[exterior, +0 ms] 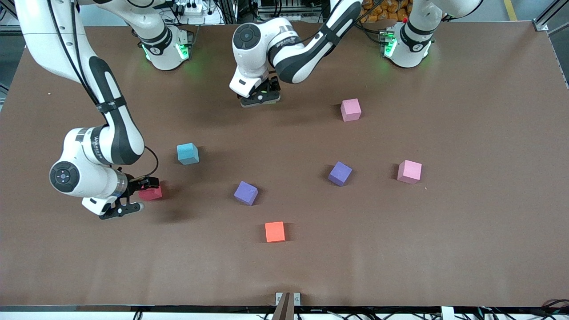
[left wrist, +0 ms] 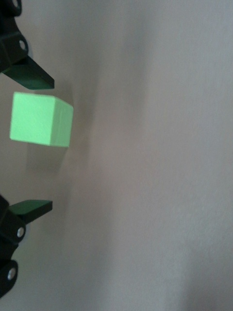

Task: Arrange blocks into number 1
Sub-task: 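Grasp the red cube with the right gripper while the left gripper grasps green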

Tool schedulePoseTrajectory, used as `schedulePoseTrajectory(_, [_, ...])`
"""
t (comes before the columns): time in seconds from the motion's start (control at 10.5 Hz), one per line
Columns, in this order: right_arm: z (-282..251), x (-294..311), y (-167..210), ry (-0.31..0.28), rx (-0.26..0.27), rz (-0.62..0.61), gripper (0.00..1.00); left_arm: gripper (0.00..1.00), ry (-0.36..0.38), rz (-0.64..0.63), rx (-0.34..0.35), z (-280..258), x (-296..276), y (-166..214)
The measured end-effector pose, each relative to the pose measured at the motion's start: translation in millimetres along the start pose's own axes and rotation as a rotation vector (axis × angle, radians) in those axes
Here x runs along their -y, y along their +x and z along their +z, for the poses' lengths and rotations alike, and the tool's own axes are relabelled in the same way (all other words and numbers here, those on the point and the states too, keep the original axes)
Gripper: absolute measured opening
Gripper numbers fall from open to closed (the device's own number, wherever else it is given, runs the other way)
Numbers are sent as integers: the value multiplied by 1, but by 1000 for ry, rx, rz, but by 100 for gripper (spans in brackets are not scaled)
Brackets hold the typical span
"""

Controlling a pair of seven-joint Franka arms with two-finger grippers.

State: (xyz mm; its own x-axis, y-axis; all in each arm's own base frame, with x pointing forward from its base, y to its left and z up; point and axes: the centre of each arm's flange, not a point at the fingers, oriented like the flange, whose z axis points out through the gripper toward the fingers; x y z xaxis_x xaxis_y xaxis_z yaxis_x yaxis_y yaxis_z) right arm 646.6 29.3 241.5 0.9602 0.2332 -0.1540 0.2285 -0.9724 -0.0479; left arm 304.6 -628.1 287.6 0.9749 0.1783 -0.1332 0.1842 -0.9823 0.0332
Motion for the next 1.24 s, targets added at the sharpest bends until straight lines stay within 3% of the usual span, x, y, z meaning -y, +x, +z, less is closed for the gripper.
schedulePoseTrajectory(0.29, [12,0,-2,1,10,0,100,100,27,74,15,24,1,-5])
schedulePoseTrajectory(0.67, [19,-5,-2,-3,10,-2,100,100,96,103,40,60,5,-31])
schedulePoseTrajectory(1.24, [52,-14,-9,-18,-2,-15,100,100,183,107,66,78,19,-37])
